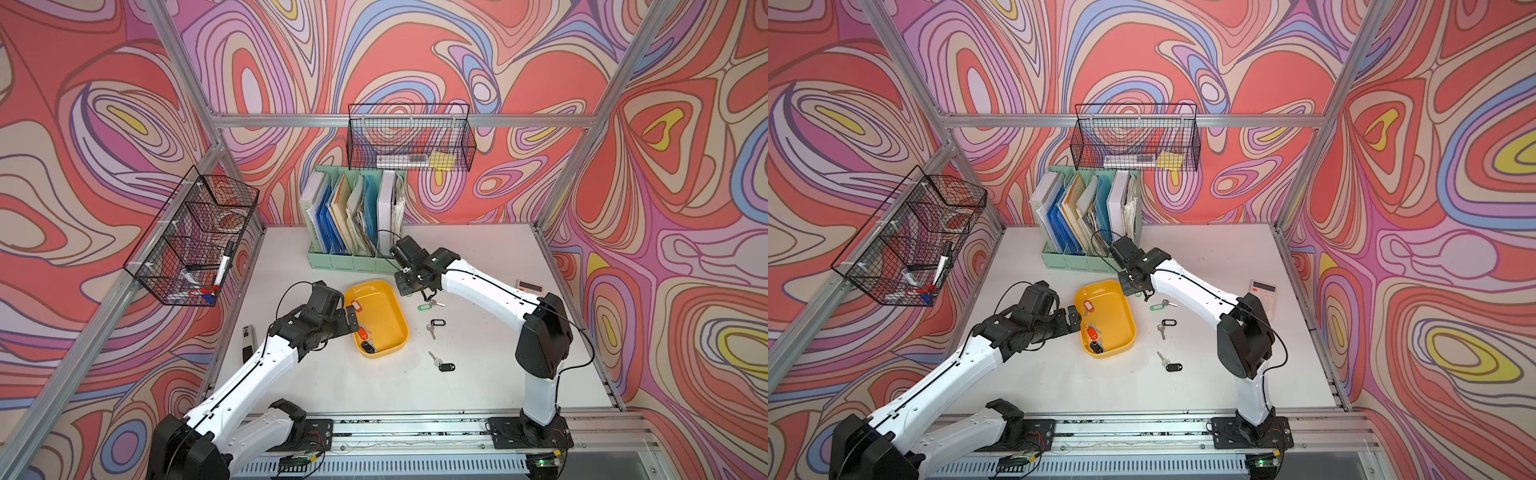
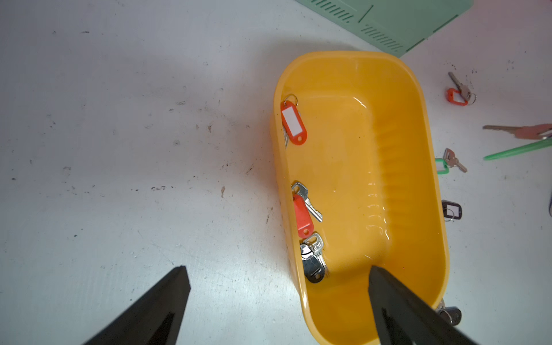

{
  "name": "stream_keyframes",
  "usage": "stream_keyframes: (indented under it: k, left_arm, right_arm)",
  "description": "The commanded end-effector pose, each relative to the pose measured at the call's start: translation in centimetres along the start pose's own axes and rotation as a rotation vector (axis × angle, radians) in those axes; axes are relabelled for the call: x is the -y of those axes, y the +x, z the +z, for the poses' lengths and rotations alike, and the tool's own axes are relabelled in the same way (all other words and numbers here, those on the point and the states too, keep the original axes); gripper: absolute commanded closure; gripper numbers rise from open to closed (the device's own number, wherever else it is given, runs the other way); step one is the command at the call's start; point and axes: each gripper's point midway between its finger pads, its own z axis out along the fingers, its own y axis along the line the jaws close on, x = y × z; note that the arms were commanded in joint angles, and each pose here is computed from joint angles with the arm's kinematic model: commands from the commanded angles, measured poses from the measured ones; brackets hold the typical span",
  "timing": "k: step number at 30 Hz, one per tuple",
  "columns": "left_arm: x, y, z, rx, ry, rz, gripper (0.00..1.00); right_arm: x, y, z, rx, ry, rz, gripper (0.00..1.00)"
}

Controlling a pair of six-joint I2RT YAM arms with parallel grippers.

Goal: Take the keys out of the storage box
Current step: Place the key at the center of the board.

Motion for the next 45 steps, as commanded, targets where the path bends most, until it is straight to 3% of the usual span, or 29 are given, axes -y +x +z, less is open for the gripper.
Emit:
stream_keyframes:
  k: [1, 9, 14, 34, 45]
  left_arm:
    - [-1.5, 0.6, -0.2, -0.005, -0.058, -0.001, 0.01]
    - [-1.1, 0.7, -0.3, -0.017, -0.036, 0.02, 0.01]
    - [-1.0, 0.7, -0.3, -0.022, -0.034, 0.023, 0.01]
    - [-0.4, 0.9, -0.3, -0.046, -0.009, 0.028, 0.01]
    - [1.7, 0.8, 0.2, -0.088, 0.078, 0.041, 0.01]
  right_arm:
    - [4.5, -0.1, 0.1, -0.001, 0.088, 0.018, 1.0]
    - [13.2, -0.9, 3.2, -0.016, 0.231, 0.1, 1.0]
    - [16.2, -0.9, 5.2, -0.037, 0.257, 0.139, 1.0]
    - [19.9, 0.2, 12.3, -0.108, 0.26, 0.183, 1.0]
    - [19.9, -2.0, 10.2, -0.038, 0.224, 0.201, 0.78]
